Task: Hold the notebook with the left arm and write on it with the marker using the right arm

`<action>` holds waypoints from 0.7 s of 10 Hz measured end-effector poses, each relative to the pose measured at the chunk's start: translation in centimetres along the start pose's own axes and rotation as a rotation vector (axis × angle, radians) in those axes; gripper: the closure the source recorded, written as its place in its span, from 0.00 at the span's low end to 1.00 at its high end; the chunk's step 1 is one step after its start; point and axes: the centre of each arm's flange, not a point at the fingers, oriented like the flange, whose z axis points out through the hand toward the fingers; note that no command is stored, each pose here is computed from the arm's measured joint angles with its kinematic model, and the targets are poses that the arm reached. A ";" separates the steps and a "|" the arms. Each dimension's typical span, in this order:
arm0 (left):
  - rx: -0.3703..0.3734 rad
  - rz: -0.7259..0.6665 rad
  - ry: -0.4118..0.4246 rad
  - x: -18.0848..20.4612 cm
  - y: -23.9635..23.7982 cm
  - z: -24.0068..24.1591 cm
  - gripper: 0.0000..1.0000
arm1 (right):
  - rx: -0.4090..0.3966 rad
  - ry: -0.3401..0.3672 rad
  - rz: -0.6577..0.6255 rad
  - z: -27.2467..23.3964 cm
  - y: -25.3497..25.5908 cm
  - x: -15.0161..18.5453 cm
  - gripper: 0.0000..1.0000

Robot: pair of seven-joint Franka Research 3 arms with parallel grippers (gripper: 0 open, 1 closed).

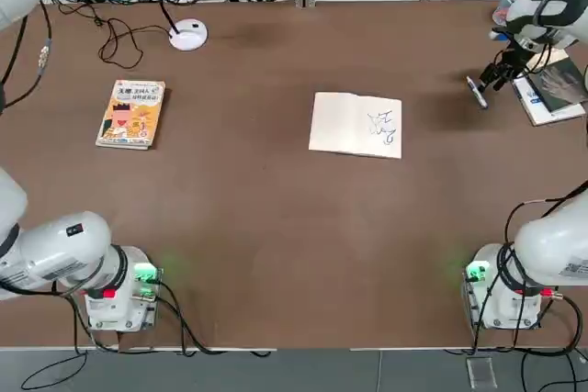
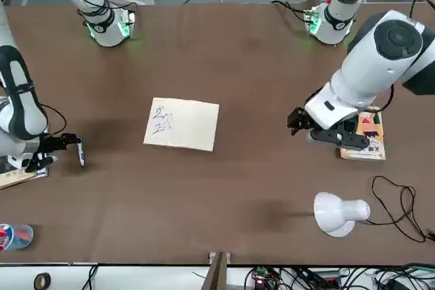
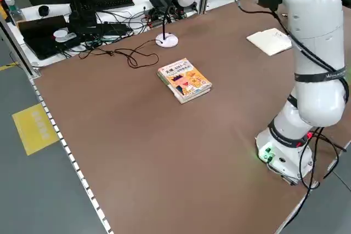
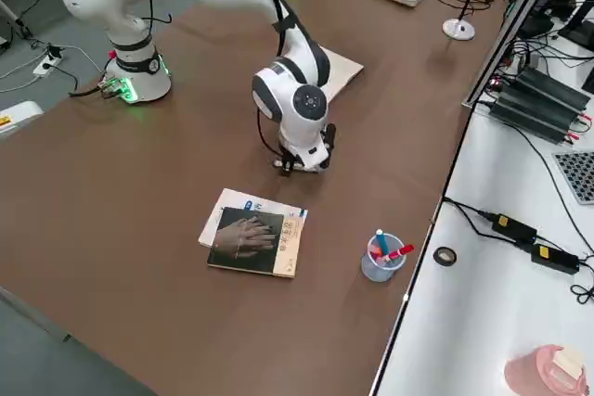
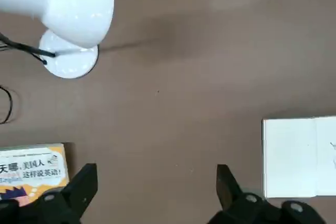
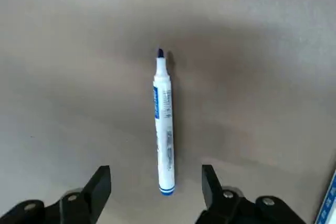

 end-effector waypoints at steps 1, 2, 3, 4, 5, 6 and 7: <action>-0.006 0.011 -0.011 -0.2 -0.9 -0.9 0.00 | -0.009 0.017 -0.008 -1.1 -0.4 0.3 0.22; -0.007 0.030 -0.023 -0.3 -2.2 -1.7 0.00 | -0.025 0.038 -0.019 -2.7 -1.0 0.7 0.22; -0.007 0.051 -0.033 -0.5 -3.6 -2.4 0.00 | -0.055 0.056 -0.026 -4.6 -1.9 1.1 0.22; -0.005 0.065 -0.040 -0.9 -5.0 -3.0 0.00 | -0.092 0.071 -0.019 -6.8 -3.2 1.5 0.22; 0.002 0.066 -0.042 -1.3 -6.5 -3.6 0.00 | -0.133 0.086 0.002 -9.0 -4.9 1.8 0.22; 0.019 0.058 -0.044 -1.9 -8.0 -4.1 0.00 | -0.165 0.102 0.030 -11.2 -7.2 2.1 0.19; 0.040 0.044 -0.054 -2.8 -9.6 -4.5 0.00 | -0.179 0.114 0.066 -13.1 -10.0 2.3 0.19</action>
